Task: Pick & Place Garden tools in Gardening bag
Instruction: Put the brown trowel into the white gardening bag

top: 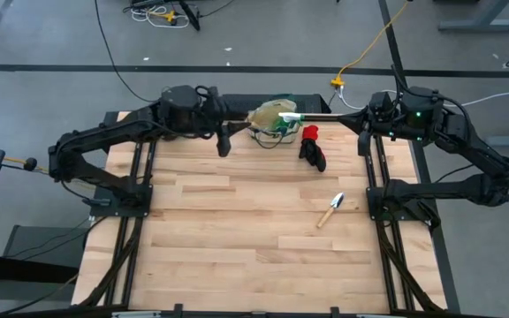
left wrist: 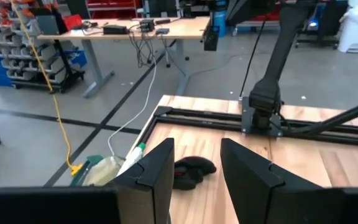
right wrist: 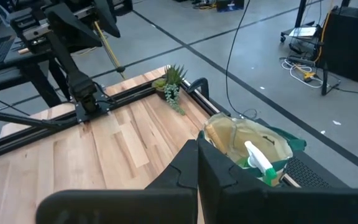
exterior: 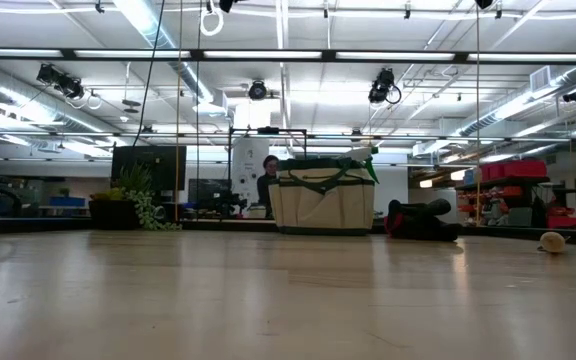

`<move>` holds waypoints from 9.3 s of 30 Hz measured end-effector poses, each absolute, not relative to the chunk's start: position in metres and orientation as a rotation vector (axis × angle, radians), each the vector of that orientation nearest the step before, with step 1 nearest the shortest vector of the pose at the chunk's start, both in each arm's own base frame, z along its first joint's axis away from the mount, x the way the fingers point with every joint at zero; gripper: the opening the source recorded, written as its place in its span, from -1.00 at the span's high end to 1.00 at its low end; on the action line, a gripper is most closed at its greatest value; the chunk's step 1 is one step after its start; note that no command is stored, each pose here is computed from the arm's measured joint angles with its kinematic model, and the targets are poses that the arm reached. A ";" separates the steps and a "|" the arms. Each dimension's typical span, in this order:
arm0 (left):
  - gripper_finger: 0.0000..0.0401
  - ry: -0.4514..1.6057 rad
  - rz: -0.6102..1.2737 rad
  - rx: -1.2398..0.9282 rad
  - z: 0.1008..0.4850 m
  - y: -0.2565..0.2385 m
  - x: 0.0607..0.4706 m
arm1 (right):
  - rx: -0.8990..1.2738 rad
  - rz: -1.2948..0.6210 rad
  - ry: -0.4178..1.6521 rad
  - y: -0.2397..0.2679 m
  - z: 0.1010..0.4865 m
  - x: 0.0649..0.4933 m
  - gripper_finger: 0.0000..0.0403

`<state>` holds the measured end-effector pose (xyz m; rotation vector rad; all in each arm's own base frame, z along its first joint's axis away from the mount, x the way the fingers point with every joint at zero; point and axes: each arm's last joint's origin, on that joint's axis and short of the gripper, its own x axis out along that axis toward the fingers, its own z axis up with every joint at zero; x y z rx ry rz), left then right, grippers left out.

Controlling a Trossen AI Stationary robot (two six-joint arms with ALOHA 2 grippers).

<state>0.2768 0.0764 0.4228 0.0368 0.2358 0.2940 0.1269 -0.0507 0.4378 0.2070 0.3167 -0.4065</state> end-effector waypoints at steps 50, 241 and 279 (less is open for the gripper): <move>0.30 0.107 0.145 -0.080 0.448 0.030 0.256 | 0.159 0.258 0.404 0.031 0.433 0.155 1.00; 0.99 0.121 0.037 0.005 0.474 0.009 0.129 | -0.381 0.435 1.532 0.058 0.172 0.229 0.13; 0.99 0.127 0.024 0.004 0.473 0.008 0.129 | -0.421 0.458 1.651 0.061 0.137 0.240 0.60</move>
